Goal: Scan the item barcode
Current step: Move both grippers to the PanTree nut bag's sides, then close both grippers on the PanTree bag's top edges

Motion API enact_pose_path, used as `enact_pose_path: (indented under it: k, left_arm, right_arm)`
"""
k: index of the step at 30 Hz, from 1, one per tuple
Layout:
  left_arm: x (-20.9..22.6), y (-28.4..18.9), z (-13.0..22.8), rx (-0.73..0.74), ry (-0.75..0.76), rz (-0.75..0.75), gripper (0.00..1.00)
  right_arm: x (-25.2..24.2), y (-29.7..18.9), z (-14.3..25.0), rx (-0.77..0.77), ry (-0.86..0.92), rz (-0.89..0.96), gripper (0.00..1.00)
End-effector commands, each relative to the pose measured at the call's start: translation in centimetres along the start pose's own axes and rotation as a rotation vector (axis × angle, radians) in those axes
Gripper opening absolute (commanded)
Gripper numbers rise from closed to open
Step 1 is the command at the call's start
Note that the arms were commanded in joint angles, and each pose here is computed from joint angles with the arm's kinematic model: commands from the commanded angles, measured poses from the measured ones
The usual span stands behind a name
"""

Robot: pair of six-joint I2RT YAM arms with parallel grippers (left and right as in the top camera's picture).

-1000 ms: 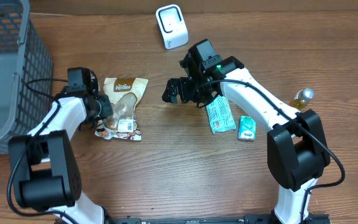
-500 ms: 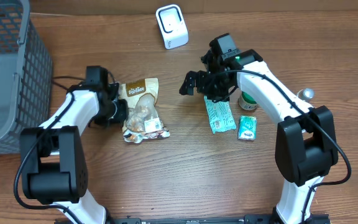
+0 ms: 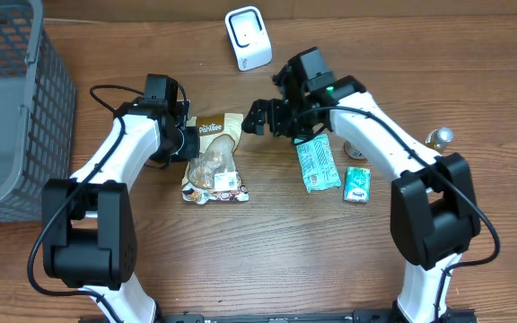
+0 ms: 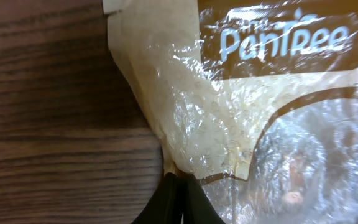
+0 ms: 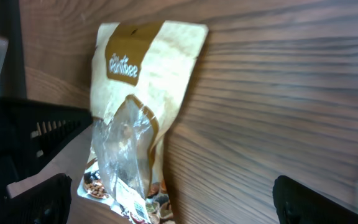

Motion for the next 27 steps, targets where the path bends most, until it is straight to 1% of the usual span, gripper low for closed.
enact_pose_path:
  k: [1,8,13,16,19,22,23,24,27]
  left_arm:
    - [0.3,1.2,0.1,0.034,-0.024,-0.017,0.06]
    - [0.2,1.6,0.2,0.046,-0.023,-0.004,0.06]
    - [0.2,1.6,0.2,0.045,-0.012,-0.004,0.06]
    - [0.2,1.6,0.2,0.047,-0.008,-0.003,0.05]
    - [0.2,1.6,0.2,0.046,-0.005,-0.003,0.05]
    - [0.2,1.6,0.2,0.046,-0.004,-0.003,0.05]
    - [0.2,1.6,0.2,0.046,-0.004,-0.003,0.05]
    - [0.2,1.6,0.2,0.046,0.003,-0.003,0.06]
    - [0.2,1.6,0.2,0.046,0.015,-0.003,0.05]
  right_arm:
    - [0.8,2.9,0.2,0.028,-0.029,-0.018,1.0]
    - [2.7,7.0,0.1,-0.007,-0.065,-0.066,1.0]
    - [3.1,8.8,-0.2,-0.029,0.016,-0.092,1.0]
    - [2.4,10.3,0.2,-0.008,0.088,-0.086,0.99]
    - [2.1,11.8,1.3,0.041,0.105,-0.09,0.91]
    - [2.6,12.5,2.1,0.081,0.097,-0.119,0.81]
    - [2.8,12.5,2.3,0.087,0.095,-0.127,0.75]
    - [3.2,12.5,2.3,0.096,0.091,-0.154,0.66]
    - [3.7,12.4,2.6,0.123,0.083,-0.201,0.63]
Point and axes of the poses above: each gripper's point midway between its finger pads, its own y axis out along the fingers, its own x axis along the line the jaws close on, z = x × y, the point moved 6 cm from there along -y, back along the fingers, and after that the axes turned 3 degrees about -y, right-handed, at the moved point
